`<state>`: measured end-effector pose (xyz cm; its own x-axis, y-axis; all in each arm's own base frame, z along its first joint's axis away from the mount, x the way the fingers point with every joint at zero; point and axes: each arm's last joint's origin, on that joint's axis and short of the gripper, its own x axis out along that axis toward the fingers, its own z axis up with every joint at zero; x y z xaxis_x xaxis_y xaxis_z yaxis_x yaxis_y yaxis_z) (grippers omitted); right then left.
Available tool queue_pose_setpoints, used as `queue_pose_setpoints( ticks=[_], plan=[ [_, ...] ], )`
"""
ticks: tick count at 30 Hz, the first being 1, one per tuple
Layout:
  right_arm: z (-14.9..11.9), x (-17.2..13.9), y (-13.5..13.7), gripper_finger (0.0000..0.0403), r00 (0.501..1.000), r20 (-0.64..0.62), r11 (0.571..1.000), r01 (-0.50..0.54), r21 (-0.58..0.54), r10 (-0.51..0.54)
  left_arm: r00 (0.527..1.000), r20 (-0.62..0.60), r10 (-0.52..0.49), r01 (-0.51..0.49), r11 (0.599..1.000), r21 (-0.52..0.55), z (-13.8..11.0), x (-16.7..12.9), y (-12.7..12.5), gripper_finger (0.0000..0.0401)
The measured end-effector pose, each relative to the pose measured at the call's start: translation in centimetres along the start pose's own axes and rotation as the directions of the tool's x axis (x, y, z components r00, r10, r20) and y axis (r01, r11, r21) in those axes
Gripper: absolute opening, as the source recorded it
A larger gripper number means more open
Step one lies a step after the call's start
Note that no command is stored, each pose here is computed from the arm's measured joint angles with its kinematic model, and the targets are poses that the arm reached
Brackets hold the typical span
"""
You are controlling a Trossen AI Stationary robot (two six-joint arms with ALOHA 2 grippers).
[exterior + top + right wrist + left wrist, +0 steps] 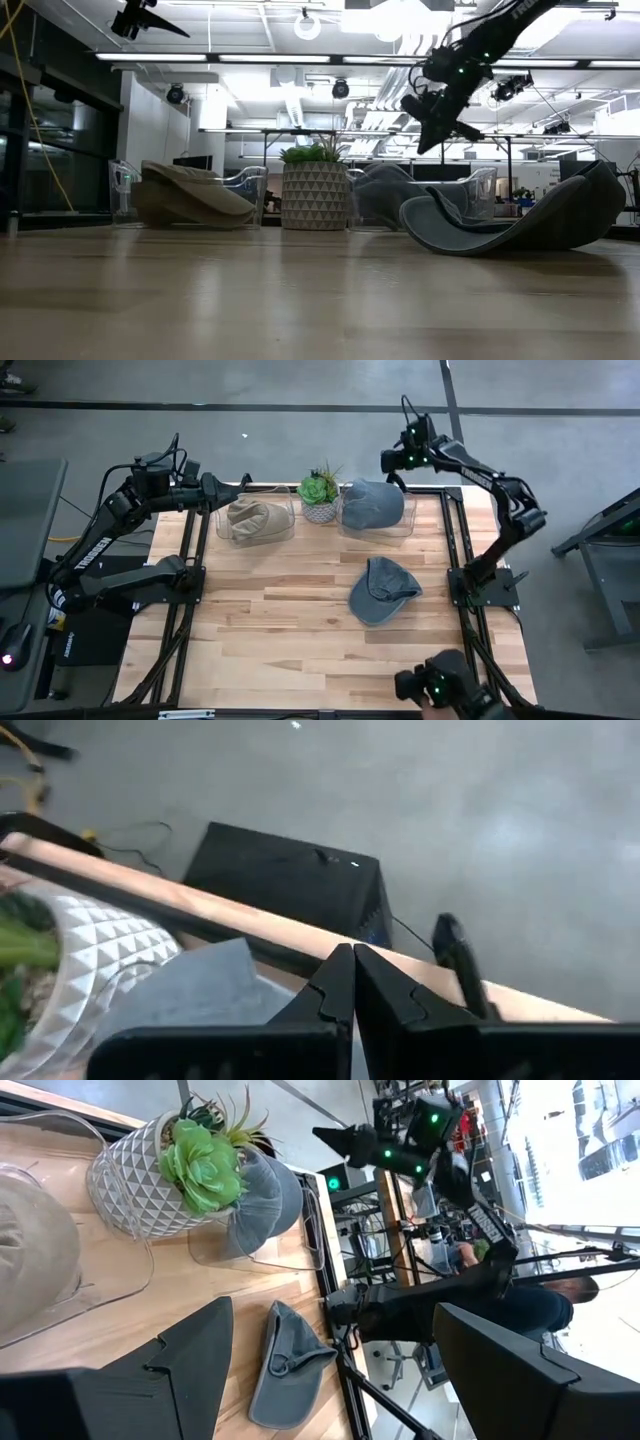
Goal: Pick & Place hat
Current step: Put the left blue cap into the right transparent bin
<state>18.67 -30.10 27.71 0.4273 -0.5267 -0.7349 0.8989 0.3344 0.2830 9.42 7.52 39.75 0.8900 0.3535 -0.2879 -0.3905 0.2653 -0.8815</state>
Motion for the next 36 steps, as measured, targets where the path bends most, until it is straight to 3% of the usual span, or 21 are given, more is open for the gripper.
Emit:
queue_pose_setpoints(
  ticks=[9, 13, 18, 30, 36],
  plan=[
    [3.0, 3.5, 0.5, 0.0001, 0.941, -0.318, 0.993, 0.114, -0.032, -0.118, 1.000, 0.002, 0.001, -0.001, 1.000, 0.000, 0.0, 0.0, 0.0, 0.0303],
    [4.1, 4.2, 1.0, 0.0001, 0.918, -0.390, 0.997, 0.070, -0.014, -0.070, 1.000, 0.002, 0.002, -0.002, 1.000, -0.001, 0.0, 0.0, 0.0, 0.0303],
    [3.7, 4.9, 1.2, 0.0000, 0.875, -0.477, 0.997, 0.079, -0.027, -0.082, 1.000, 0.003, 0.002, -0.002, 1.000, 0.000, 0.0, 0.0, 0.0, 0.0303],
    [0.9, 6.6, 1.0, 0.0000, 0.814, -0.524, 0.968, 0.206, -0.144, -0.251, 1.000, 0.002, 0.002, -0.002, 1.000, 0.003, 0.0, 0.0, 0.0, 0.0303],
    [1.0, 6.7, 1.2, 0.0000, 0.824, -0.527, 0.978, 0.173, -0.115, -0.208, 1.000, 0.003, 0.002, -0.002, 1.000, 0.002, 0.0, 0.0, 0.0, 0.0303]
  ],
)
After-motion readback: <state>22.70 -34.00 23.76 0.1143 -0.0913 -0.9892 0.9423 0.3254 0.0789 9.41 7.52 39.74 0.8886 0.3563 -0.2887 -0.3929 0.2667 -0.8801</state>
